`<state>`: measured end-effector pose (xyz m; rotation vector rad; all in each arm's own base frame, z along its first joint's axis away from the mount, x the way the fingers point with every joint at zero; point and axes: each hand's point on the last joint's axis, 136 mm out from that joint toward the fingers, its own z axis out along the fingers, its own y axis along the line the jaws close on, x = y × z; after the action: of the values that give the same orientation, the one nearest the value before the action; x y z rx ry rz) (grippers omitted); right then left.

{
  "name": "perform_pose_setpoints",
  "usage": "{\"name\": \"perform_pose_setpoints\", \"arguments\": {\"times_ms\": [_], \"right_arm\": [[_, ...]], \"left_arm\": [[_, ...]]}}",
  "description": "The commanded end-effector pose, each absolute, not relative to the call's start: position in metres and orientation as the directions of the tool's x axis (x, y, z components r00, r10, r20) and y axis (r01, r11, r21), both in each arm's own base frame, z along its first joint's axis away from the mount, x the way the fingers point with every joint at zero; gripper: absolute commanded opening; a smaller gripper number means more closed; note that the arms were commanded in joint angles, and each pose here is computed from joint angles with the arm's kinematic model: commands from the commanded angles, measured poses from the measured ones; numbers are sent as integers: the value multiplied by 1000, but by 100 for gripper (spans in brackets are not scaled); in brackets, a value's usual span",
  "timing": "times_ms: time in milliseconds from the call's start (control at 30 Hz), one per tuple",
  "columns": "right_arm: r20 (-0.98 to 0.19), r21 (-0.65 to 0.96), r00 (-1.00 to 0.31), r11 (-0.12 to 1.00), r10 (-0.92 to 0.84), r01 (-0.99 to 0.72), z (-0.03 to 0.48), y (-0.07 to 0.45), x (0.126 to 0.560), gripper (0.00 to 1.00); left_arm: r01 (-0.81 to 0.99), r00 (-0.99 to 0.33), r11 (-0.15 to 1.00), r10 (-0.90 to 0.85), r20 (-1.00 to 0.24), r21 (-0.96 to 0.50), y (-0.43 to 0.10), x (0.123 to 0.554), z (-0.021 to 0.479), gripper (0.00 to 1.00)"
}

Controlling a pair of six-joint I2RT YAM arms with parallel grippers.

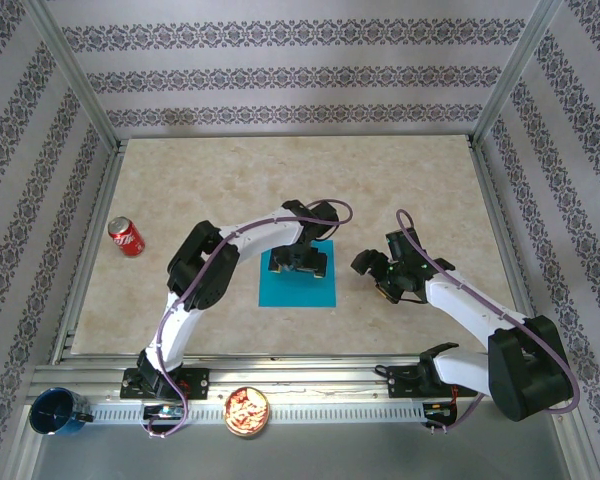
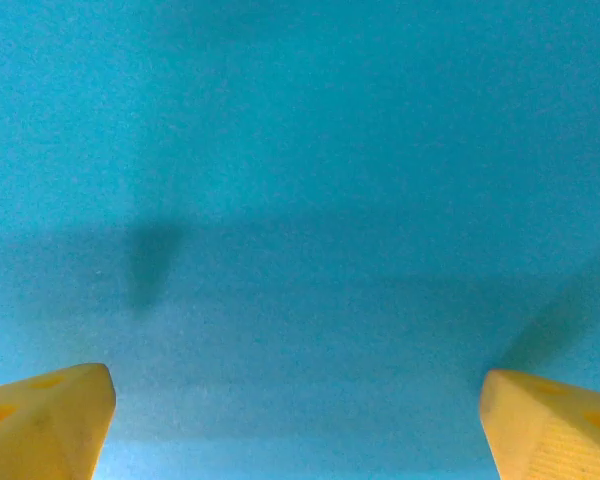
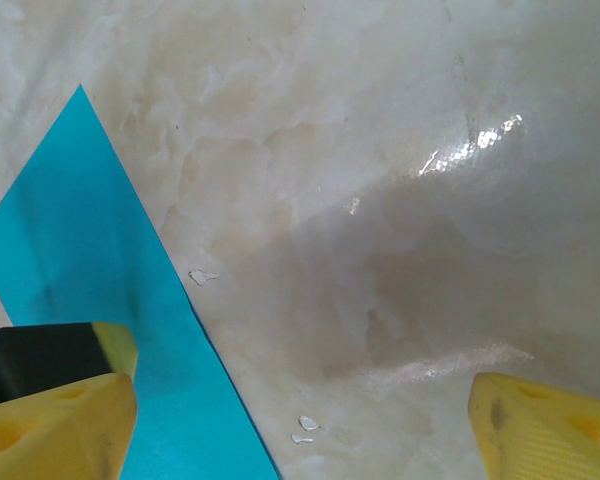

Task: Fold a paper plane with a square sheet of paper (pick it up from the middle)
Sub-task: First fold the square sheet of paper in half at the center of the table.

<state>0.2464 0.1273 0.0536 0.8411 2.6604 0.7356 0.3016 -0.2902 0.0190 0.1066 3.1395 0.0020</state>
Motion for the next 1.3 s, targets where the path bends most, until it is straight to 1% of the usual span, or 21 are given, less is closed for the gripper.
{"name": "perform_pose_setpoints", "arguments": {"times_ms": [0, 267, 700, 900, 1067, 1267], "right_arm": [[-85, 547, -798, 698, 596, 463, 58, 127, 245, 87], [-89, 545, -796, 699, 598, 463, 59, 125, 243, 87], [-98, 555, -786, 689, 611, 466, 64, 123, 240, 87], [-96, 552, -786, 690, 611, 468, 63, 122, 239, 87], [-99, 555, -786, 689, 611, 466, 64, 123, 240, 87], [-101, 556, -787, 690, 609, 463, 64, 123, 240, 87]], "left_arm": [[57, -998, 997, 56, 13, 57, -284, 296, 7, 94], [43, -998, 998, 41, 39, 47, -281, 287, -9, 95], [37, -998, 998, 34, 47, 58, -279, 285, -15, 94], [1, -999, 994, -4, 39, 110, -270, 286, -16, 94], [-38, -999, 993, -40, 14, 112, -275, 293, 1, 95], [-64, -996, 995, -58, -69, 78, -281, 308, 41, 97]]}}
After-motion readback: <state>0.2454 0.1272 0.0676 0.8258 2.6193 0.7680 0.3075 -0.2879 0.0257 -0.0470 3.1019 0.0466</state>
